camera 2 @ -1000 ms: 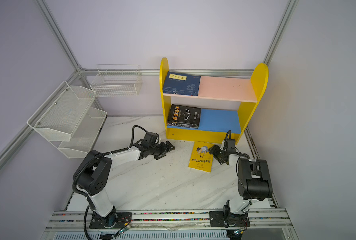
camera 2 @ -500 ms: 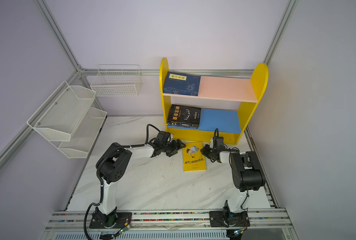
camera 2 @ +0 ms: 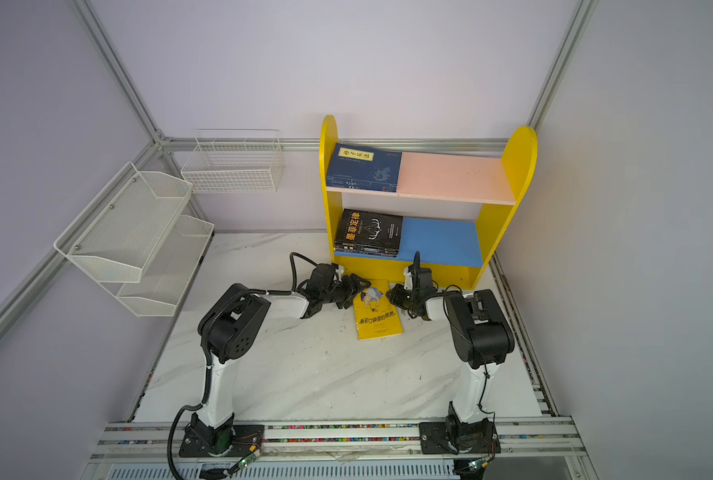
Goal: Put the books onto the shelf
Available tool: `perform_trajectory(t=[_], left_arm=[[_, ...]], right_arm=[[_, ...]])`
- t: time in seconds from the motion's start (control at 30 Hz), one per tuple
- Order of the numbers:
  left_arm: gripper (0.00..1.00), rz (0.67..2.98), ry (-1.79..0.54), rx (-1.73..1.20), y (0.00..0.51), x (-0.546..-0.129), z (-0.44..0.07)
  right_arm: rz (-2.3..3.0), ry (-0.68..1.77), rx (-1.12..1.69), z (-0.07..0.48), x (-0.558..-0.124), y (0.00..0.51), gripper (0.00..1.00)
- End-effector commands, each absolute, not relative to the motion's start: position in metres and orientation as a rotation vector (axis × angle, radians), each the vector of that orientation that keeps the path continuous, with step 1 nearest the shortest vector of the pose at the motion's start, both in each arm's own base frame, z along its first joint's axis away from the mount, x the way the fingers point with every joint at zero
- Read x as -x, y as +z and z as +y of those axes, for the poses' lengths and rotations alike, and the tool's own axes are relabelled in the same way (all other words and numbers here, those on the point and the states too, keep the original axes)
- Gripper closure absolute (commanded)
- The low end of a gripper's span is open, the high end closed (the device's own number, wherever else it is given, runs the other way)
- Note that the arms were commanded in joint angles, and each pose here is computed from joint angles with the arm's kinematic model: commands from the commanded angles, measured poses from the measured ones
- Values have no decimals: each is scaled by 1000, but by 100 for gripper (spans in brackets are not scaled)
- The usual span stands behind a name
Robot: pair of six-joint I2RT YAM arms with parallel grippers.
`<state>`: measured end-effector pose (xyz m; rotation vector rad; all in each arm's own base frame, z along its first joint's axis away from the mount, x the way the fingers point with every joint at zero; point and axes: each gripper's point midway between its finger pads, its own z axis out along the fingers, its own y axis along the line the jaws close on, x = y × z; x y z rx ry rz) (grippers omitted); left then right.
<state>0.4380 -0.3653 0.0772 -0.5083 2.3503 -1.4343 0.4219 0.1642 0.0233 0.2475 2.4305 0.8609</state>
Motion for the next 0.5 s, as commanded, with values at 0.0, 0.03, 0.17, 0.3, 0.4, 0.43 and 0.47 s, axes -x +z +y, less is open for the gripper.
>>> perform_trajectory(t=[0.0,0.03,0.17,0.3,0.4,0.43,0.47], left_arm=[[33,2144,-1576,370,158,-439,-374],[35,2164,-1552,369,157,-437,-373],[55,2193,-1490,363,156,-433,-365],[71,2226,-1460,349,154,-430,-364],[86,2246,-1427,344,154,-429,-362],[89,2249,-1418,339,156,-429,-361],[91,2253,-1401,329,158,-429,-360]], right_arm=[[2783,766,-317,162,-349,-52,78],[2778,768,-318,162,-350,-50,78],[2753,776,-308,163,-354,-37,77],[2727,792,-295,166,-360,-25,77],[2697,820,-295,169,-364,-11,77],[2685,836,-289,171,-365,-6,77],[2675,845,-281,172,-366,1,76]])
